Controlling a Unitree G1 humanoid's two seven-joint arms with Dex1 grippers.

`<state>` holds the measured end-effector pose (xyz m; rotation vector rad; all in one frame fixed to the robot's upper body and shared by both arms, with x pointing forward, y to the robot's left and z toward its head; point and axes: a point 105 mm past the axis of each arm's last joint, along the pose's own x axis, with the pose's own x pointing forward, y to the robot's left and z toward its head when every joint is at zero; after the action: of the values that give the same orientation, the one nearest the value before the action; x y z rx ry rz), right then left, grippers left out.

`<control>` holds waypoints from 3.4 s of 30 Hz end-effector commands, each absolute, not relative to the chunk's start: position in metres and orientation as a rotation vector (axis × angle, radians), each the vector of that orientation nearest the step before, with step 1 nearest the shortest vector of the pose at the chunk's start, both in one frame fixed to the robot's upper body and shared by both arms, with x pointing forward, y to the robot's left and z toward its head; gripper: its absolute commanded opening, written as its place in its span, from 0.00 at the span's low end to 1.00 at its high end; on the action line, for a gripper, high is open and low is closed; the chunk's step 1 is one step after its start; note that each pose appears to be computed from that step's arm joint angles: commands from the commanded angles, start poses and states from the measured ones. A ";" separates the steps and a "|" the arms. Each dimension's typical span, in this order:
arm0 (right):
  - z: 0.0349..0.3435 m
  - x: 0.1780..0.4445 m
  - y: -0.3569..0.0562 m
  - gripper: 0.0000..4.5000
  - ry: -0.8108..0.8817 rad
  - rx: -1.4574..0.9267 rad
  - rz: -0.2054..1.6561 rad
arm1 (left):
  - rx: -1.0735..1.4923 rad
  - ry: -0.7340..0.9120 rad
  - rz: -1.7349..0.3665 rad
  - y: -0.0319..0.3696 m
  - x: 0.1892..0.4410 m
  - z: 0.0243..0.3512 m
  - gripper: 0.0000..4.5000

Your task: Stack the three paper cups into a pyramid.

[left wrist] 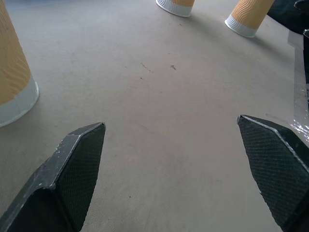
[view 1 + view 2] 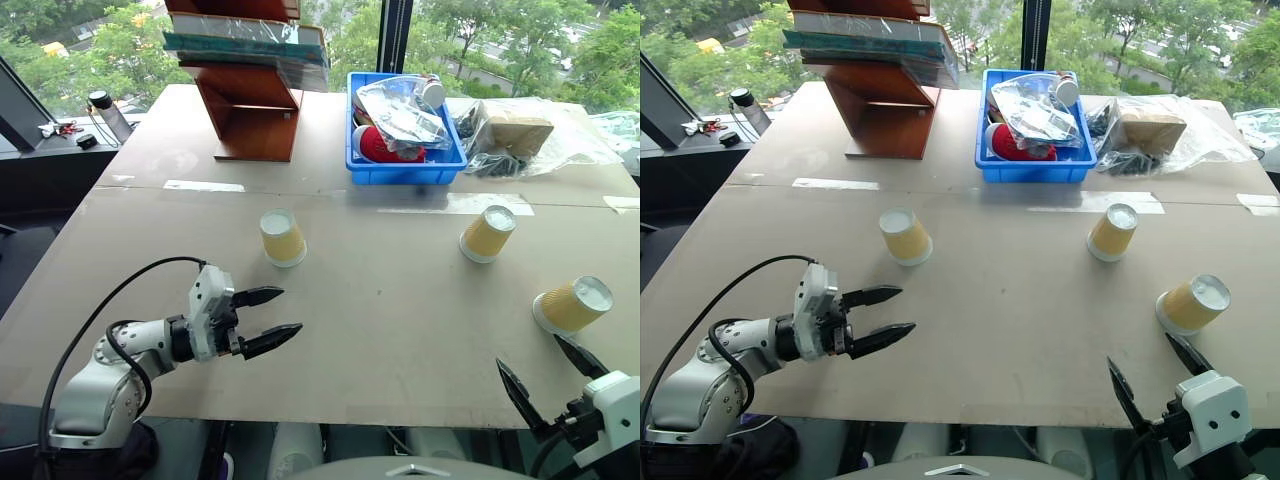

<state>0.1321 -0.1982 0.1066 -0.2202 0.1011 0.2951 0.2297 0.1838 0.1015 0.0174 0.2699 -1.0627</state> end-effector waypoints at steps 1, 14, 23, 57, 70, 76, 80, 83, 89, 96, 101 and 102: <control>0.114 0.137 -0.199 0.99 0.056 -0.238 0.236 | 0.024 0.205 -1.105 0.171 0.232 0.114 1.00; 0.133 0.153 -0.236 0.99 0.013 -0.164 -0.305 | 0.023 -0.002 -1.487 0.102 0.235 0.196 1.00; 0.125 0.172 -0.259 0.99 0.056 -0.053 -0.408 | 0.064 -0.004 -1.574 0.084 0.231 0.213 1.00; 0.125 0.204 -0.271 0.48 0.090 -0.025 -0.286 | 0.102 0.020 -1.483 0.103 0.184 0.183 1.00; 0.143 0.218 -0.101 0.48 0.080 -0.191 0.784 | 0.111 0.098 -1.329 0.164 0.225 0.142 1.00; 0.144 0.242 -0.085 0.48 0.043 -0.213 0.872 | 0.126 0.096 -1.325 0.170 0.221 0.141 1.00; 0.141 0.246 -0.078 0.48 0.037 -0.233 0.934 | 0.124 0.098 -1.315 0.172 0.214 0.136 1.00; 0.141 0.247 -0.075 0.48 0.037 -0.240 0.957 | 0.119 0.095 -1.309 0.172 0.212 0.135 1.00; 0.145 0.249 -0.059 0.48 0.026 -0.244 1.065 | 0.103 0.097 -1.301 0.176 0.208 0.130 1.00; 0.147 0.272 -0.031 0.48 0.000 -0.273 1.173 | 0.096 0.093 -1.303 0.180 0.211 0.129 1.00; 0.146 0.276 -0.027 0.48 0.004 -0.311 1.220 | 0.097 0.097 -1.304 0.183 0.207 0.129 1.00; 0.147 0.275 -0.026 0.48 0.005 -0.314 1.227 | 0.096 0.097 -1.304 0.183 0.206 0.129 1.00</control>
<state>0.2775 -0.0291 0.1349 -0.2902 0.0635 1.2031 0.2085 0.1803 0.1218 0.0708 0.1255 -1.3005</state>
